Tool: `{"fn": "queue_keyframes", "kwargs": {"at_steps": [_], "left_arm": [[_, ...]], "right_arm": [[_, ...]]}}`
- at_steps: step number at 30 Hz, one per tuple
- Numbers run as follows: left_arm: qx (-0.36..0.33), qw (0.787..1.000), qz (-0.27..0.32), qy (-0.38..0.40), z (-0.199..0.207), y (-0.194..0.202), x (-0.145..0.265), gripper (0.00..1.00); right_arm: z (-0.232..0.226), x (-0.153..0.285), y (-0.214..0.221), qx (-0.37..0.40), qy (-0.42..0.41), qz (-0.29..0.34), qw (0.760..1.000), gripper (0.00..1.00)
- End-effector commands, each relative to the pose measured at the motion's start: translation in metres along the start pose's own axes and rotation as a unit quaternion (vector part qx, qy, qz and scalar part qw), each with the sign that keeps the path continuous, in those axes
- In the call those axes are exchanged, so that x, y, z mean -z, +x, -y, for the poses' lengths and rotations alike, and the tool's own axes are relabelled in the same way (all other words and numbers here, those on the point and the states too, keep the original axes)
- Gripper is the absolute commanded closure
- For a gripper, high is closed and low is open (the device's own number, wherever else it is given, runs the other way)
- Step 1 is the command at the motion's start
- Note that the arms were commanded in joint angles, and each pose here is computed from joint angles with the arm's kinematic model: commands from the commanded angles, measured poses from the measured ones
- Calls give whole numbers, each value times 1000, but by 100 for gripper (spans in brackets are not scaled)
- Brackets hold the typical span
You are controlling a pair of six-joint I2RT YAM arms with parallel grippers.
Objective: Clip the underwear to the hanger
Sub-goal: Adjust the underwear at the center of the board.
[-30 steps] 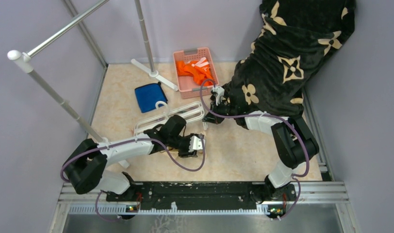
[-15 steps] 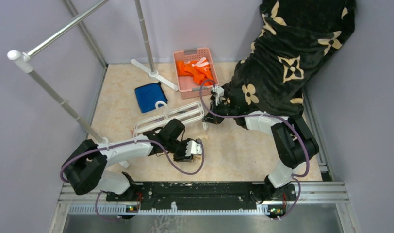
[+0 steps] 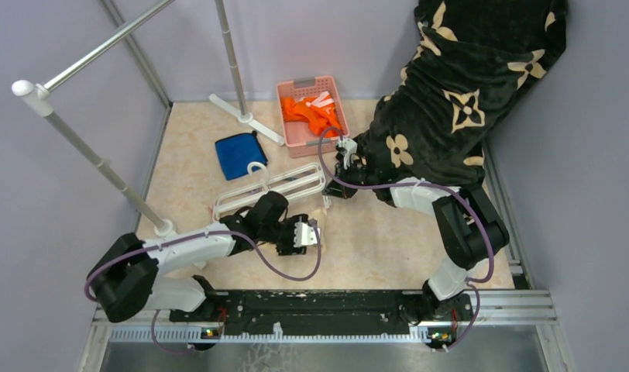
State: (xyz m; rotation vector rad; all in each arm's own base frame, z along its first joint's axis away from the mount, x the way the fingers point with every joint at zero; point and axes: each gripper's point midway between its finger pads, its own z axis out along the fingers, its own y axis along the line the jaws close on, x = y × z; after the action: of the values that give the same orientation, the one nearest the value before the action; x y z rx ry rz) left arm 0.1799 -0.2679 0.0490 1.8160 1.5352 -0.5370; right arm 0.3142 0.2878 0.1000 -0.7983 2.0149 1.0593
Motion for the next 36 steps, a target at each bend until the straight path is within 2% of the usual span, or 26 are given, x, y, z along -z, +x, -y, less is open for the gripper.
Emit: {"fn": "queue_keyframes", "kwargs": {"at_steps": [1,8,12,21,26,29,36], "left_arm": [[-24,998,27,-57,-19,-14,15,37],[-15,999,10,-49,-9,3,15,38],[-13,999,-4,-29,-7,9,7,43],[-5,1000,-9,-9,-6,9,2,68],[-3,999,4,-38,-23,-10,11,89],[-7,999,23,-47,-30,-25,17,99],[-10,998,48,-41,-33,-44,23,100]], "right_arm": [[-11,-3,-32,37,-19,34,999,100],[-9,-10,-26,31,-22,25,999,100],[-9,-11,-24,30,-22,23,999,100],[-10,-9,-23,33,-20,20,999,100],[-12,-8,-26,37,-24,25,999,100],[-24,1,-43,47,-35,56,997,100],[-51,17,-58,43,-70,97,992,100]]}}
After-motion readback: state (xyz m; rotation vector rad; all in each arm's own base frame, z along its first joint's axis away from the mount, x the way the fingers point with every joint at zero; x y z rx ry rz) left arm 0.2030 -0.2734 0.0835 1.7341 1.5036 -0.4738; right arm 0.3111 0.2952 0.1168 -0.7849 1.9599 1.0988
